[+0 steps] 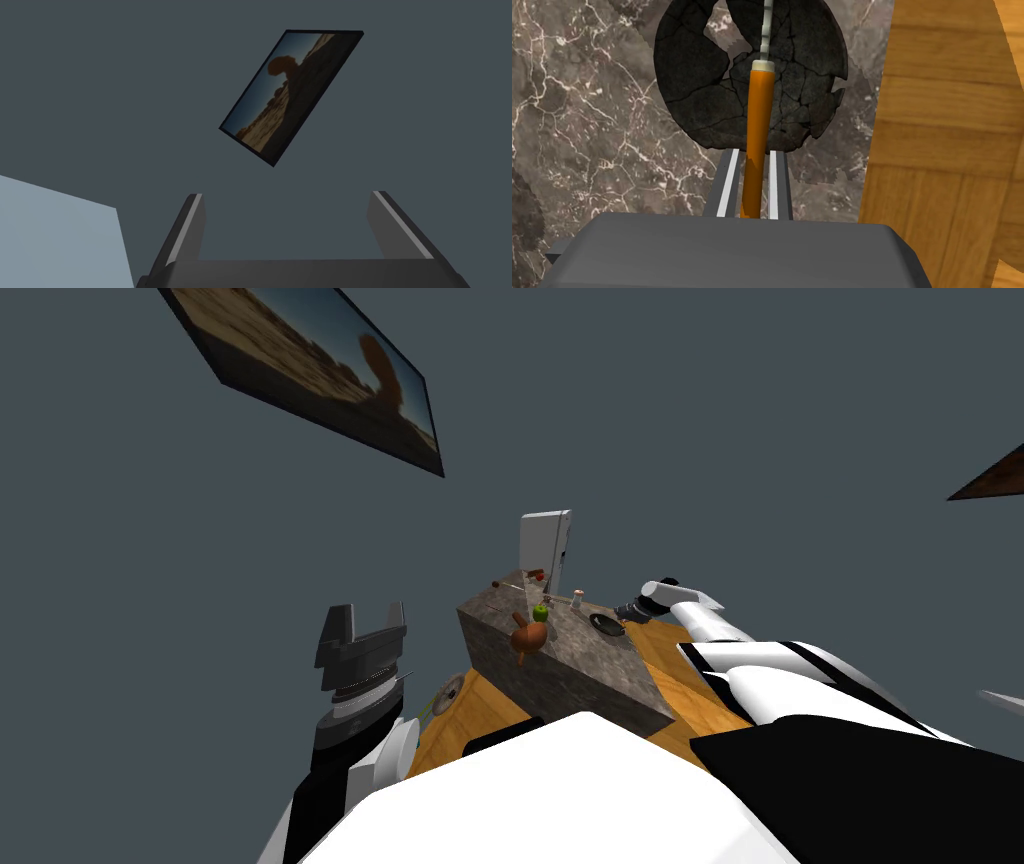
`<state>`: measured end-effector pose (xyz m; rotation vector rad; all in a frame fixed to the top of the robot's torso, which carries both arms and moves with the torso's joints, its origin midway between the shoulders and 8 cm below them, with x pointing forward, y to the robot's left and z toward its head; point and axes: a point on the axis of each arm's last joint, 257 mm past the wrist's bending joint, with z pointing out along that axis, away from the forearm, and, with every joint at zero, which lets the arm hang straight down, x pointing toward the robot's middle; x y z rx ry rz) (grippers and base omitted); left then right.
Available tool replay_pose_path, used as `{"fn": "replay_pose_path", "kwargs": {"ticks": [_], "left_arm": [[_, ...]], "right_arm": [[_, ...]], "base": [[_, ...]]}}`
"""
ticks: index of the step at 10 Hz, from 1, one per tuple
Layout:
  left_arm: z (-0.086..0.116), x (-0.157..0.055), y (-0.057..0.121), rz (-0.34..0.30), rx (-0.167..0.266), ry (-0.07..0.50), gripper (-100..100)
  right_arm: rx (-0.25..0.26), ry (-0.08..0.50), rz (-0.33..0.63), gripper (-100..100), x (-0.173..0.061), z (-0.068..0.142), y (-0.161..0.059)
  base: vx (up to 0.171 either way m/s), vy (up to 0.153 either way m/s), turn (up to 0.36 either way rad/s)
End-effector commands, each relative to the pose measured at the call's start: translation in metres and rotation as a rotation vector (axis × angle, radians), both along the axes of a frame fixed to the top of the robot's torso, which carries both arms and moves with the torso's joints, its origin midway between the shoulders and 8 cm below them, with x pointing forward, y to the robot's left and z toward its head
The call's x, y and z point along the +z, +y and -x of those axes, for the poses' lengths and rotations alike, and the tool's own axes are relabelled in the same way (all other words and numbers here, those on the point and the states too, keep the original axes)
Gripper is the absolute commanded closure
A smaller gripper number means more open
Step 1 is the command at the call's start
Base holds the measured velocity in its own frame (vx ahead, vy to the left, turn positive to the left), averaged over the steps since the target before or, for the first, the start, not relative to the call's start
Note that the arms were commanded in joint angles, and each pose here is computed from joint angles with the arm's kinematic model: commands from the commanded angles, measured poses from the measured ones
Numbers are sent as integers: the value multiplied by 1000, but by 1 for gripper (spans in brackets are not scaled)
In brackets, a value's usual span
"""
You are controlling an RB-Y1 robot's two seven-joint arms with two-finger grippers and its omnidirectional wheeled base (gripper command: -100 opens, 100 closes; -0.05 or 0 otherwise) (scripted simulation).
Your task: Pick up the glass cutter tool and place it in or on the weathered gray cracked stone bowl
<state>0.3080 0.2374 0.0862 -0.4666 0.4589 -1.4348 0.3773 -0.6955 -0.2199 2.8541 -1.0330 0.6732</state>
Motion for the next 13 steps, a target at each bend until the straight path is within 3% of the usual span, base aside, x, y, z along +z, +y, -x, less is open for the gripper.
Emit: {"fn": "replay_pose_path", "kwargs": {"ticks": [1, 5, 6, 7, 11, 12, 13], "left_arm": [[0, 0, 0, 0, 0, 0, 0], [0, 0, 0, 0, 0, 0, 0], [0, 0, 0, 0, 0, 0, 0], [0, 0, 0, 0, 0, 0, 0], [0, 0, 0, 0, 0, 0, 0], [0, 0, 0, 0, 0, 0, 0], [0, 0, 0, 0, 0, 0, 0]], "right_arm": [[-52, 47, 7, 100, -8, 16, -10], [-131, 123, 27, 100, -21, 42, -24], [-117, 110, 22, 100, -18, 36, -22], [-121, 112, 23, -100, -19, 36, -22], [-120, 112, 22, -100, -19, 36, -22], [-120, 112, 22, 0, -19, 36, -22], [-129, 130, 10, -100, -22, 63, -34]], "base": [[36, -17, 211], [6, -19, 145], [-4, -5, 22], [0, 0, 0], [0, 0, 0], [0, 0, 0], [28, 32, -91]]}}
